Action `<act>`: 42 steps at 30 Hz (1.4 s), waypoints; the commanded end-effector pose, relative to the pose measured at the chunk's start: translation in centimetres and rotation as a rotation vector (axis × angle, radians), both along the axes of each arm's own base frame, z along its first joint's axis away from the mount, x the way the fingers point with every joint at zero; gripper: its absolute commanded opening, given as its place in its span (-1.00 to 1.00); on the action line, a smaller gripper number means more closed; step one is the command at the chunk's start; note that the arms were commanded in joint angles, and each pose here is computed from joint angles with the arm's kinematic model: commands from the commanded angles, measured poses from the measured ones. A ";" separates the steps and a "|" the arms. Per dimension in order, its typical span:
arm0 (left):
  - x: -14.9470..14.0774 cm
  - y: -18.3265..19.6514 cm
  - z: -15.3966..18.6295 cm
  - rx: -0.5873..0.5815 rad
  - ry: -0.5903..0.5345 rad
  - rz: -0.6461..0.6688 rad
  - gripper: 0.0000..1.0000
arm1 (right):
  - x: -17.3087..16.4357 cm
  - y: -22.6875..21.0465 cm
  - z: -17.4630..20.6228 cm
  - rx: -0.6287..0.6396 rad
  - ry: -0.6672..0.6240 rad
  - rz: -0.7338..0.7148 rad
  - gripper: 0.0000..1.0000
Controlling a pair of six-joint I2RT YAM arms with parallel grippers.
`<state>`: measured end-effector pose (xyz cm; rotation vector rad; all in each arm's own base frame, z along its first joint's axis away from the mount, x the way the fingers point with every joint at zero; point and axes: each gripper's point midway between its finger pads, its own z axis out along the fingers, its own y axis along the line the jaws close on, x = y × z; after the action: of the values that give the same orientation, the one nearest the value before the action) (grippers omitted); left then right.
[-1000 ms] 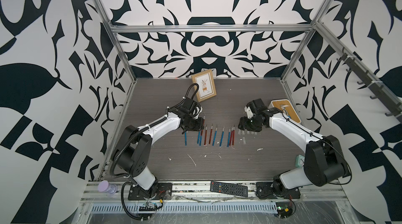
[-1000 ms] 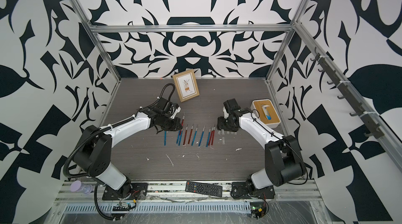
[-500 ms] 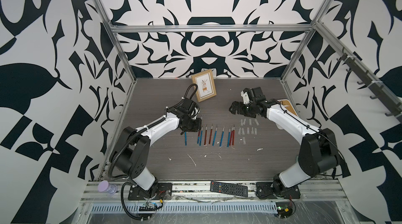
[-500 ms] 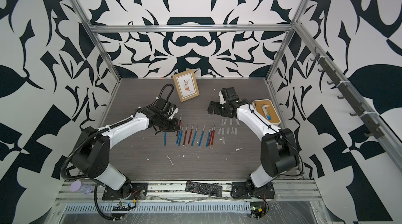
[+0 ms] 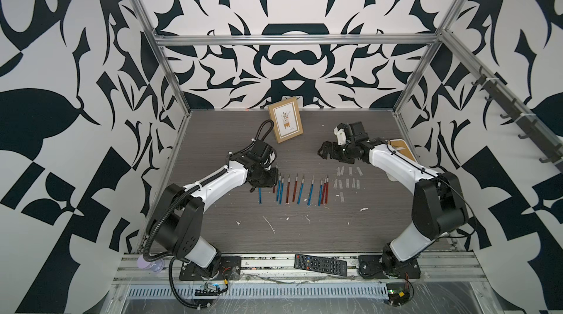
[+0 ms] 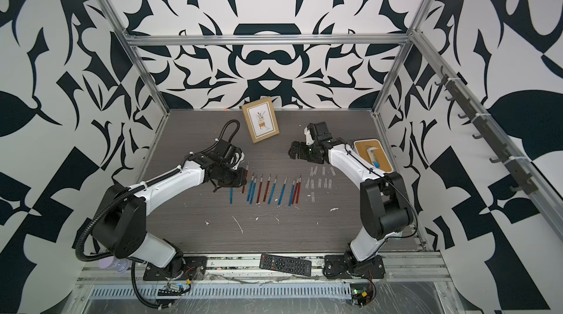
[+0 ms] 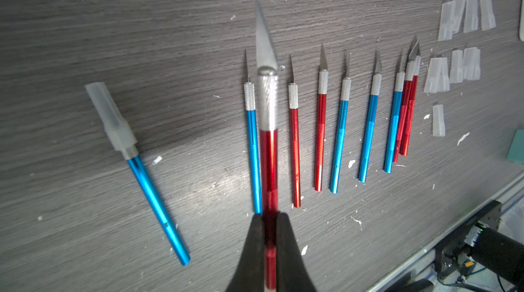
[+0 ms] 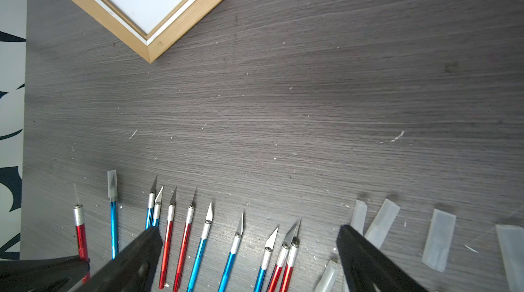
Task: Remove protective caps from carving knives
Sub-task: Place the carving knife at the center of the board.
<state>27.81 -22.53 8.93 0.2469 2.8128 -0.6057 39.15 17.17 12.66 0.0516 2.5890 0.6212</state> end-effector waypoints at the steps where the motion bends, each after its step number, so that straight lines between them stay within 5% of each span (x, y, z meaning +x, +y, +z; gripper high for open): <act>1: -0.2 0.8 -0.8 0.032 0.027 0.039 -1.00 | 0.4 0.2 1.2 0.031 -0.047 0.016 1.00; 42: -0.6 1.7 -7.0 0.202 0.145 0.078 -0.98 | -2.0 -2.6 -0.1 0.009 -0.011 -0.024 1.00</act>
<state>27.09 -20.71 2.03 0.1253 3.0006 -0.3658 37.04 14.81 11.22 0.0990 2.6099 0.6266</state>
